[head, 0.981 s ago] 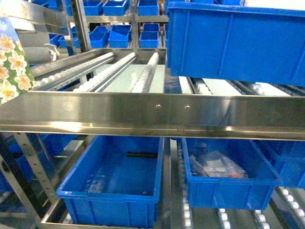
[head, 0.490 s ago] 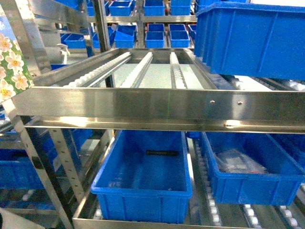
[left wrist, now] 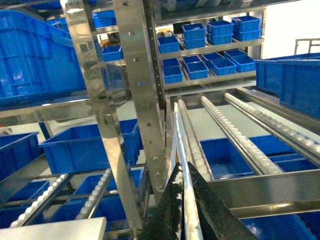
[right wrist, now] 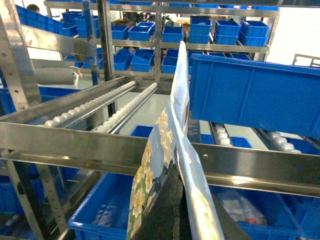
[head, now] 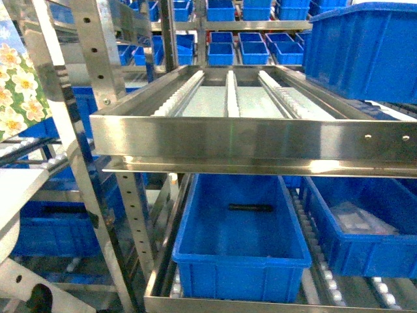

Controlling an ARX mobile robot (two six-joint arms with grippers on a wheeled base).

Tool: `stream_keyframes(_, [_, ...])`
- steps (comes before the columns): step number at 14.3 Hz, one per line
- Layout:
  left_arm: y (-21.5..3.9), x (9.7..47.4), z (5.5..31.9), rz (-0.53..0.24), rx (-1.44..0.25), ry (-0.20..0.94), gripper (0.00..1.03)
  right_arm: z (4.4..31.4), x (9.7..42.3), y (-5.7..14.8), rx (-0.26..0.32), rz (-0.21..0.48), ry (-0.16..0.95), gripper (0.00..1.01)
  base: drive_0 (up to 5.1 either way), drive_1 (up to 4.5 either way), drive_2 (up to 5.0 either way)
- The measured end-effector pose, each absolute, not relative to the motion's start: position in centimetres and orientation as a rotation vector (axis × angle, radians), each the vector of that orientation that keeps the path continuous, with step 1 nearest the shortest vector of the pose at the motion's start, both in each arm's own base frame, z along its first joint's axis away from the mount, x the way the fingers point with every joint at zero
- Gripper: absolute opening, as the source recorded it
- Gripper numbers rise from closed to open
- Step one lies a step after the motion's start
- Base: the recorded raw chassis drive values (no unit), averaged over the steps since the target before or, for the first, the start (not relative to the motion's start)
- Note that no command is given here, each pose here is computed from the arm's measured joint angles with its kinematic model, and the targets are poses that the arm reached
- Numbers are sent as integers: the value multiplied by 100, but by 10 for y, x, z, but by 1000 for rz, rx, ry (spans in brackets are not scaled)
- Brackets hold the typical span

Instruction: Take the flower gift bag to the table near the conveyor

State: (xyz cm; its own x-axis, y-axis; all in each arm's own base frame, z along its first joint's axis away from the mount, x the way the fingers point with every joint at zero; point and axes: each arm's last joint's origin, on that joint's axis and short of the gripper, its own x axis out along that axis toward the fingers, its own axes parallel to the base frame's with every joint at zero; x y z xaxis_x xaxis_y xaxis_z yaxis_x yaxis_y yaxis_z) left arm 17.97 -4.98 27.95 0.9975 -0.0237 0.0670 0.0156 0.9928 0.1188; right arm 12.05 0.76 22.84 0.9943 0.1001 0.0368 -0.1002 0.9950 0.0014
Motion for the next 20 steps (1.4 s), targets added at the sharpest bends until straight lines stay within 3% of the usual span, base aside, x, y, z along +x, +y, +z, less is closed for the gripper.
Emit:
stream_keyframes(7, [-50,180,279,-19,119,-68,2,228,120,8,3,100,-37,2,-488,253,253])
stream_keyframes(20, [-50,180,280,-20,118,-69,2,229,120,8,3,100,-39,2,-455,101,394])
